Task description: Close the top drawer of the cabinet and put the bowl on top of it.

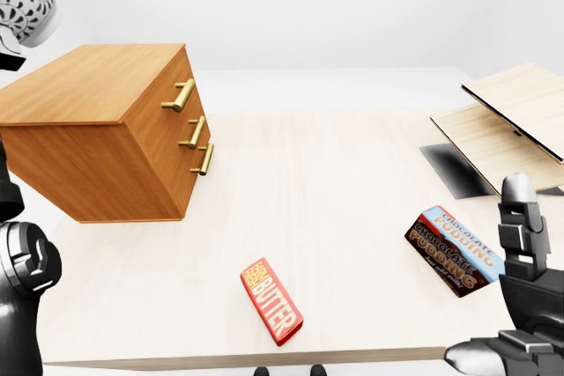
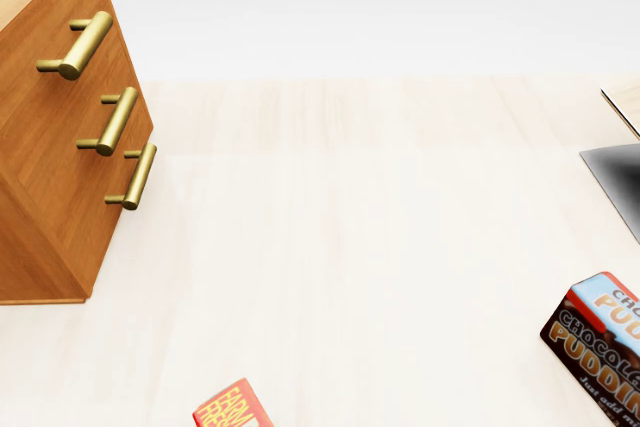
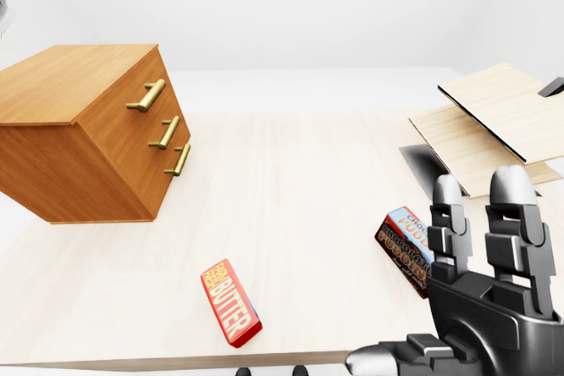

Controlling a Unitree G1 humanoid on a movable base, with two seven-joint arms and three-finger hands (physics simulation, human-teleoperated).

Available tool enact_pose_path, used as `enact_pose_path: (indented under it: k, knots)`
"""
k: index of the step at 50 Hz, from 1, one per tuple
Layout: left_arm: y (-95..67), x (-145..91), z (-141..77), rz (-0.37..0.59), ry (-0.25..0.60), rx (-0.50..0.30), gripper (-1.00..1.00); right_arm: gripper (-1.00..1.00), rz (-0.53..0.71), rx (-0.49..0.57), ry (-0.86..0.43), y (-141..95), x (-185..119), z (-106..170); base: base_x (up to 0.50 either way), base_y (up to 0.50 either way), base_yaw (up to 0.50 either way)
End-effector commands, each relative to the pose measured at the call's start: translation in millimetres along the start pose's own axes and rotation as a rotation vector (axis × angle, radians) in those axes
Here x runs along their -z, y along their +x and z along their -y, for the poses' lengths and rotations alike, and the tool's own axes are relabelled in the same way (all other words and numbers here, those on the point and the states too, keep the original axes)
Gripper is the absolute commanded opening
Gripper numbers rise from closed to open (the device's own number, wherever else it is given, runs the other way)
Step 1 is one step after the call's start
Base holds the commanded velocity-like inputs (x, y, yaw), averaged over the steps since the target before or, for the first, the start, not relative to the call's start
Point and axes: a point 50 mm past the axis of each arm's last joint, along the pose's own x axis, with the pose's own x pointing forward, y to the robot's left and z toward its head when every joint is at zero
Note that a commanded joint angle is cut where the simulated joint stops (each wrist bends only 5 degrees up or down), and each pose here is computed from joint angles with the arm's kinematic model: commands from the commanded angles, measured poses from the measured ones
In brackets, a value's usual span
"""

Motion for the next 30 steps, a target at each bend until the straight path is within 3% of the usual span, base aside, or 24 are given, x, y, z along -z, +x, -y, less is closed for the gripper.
enact_pose_path:
  k: [1,14,30]
  knots:
    - [1.6,-5.2,11.4,-0.012,-0.002,-0.013,-1.00,1.00,0.001,-0.003,0.001,-1.3,-0.7,-0.3,0.00,0.00,0.00]
    - [0.7,-10.4,39.2,-0.041,0.012,0.013,-1.00,1.00,0.000,-0.003,0.002,-0.4,-0.5,-0.1,0.00,0.00,0.00]
    - [-6.7,11.5,59.4,-0.118,0.041,0.022,-1.00,1.00,0.000,-0.007,0.000,-0.6,-0.1,-0.6,0.00,0.00,0.00]
